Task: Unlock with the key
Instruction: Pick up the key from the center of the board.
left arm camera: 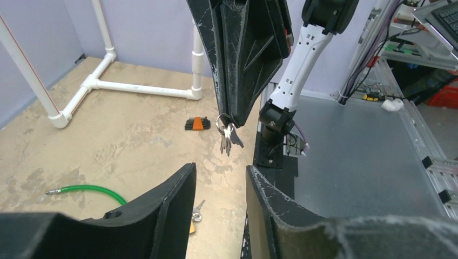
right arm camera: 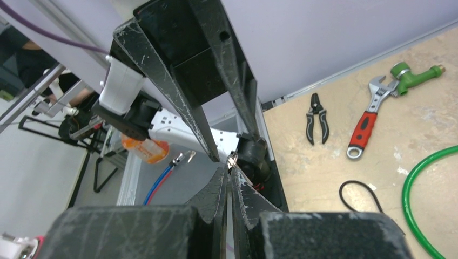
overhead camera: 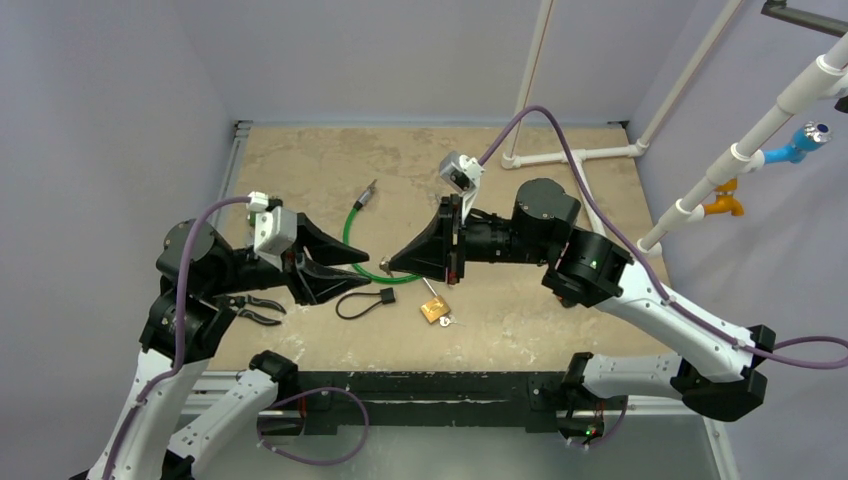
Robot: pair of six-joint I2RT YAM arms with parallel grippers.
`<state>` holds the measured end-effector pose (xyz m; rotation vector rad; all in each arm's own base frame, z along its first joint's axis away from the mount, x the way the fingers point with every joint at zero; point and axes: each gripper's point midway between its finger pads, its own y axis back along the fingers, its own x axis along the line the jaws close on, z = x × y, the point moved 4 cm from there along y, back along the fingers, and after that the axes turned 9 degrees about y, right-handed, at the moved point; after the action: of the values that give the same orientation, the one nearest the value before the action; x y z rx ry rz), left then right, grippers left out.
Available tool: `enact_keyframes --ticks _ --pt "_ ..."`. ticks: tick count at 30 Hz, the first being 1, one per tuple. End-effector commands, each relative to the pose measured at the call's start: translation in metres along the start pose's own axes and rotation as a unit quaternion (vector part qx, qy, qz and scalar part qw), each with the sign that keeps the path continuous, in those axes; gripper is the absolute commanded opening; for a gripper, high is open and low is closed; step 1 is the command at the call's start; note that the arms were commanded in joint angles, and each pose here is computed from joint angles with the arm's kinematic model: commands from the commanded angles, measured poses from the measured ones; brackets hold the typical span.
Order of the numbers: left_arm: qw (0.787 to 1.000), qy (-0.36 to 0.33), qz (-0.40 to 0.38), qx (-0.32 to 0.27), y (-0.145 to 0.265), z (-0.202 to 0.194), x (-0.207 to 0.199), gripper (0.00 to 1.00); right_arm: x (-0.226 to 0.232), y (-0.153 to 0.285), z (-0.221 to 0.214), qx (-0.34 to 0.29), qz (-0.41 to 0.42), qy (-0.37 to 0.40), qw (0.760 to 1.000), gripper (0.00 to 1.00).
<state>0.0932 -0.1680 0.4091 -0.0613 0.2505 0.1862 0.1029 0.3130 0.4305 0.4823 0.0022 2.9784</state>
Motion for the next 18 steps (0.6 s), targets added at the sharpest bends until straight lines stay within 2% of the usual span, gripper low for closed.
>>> enact_keyframes --ticks 1,9,13,18 --pt "0.999 -0.015 -0.027 0.014 -0.002 -0.007 -0.001 0.41 0.013 0.005 0.007 0.003 0.040 0.020 0.999 0.00" --pt "0.995 -0.008 -0.093 0.042 -0.005 -0.019 -0.007 0.67 0.019 0.000 0.008 -0.001 0.071 0.019 0.997 0.00" --pt "0.993 -0.006 -0.114 0.039 -0.009 -0.022 -0.009 0.68 0.019 -0.003 0.008 -0.002 0.077 0.018 0.997 0.00" --pt "0.992 0.000 -0.121 0.033 -0.015 -0.021 -0.007 0.61 0.021 -0.006 0.011 -0.008 0.086 0.016 0.996 0.00"
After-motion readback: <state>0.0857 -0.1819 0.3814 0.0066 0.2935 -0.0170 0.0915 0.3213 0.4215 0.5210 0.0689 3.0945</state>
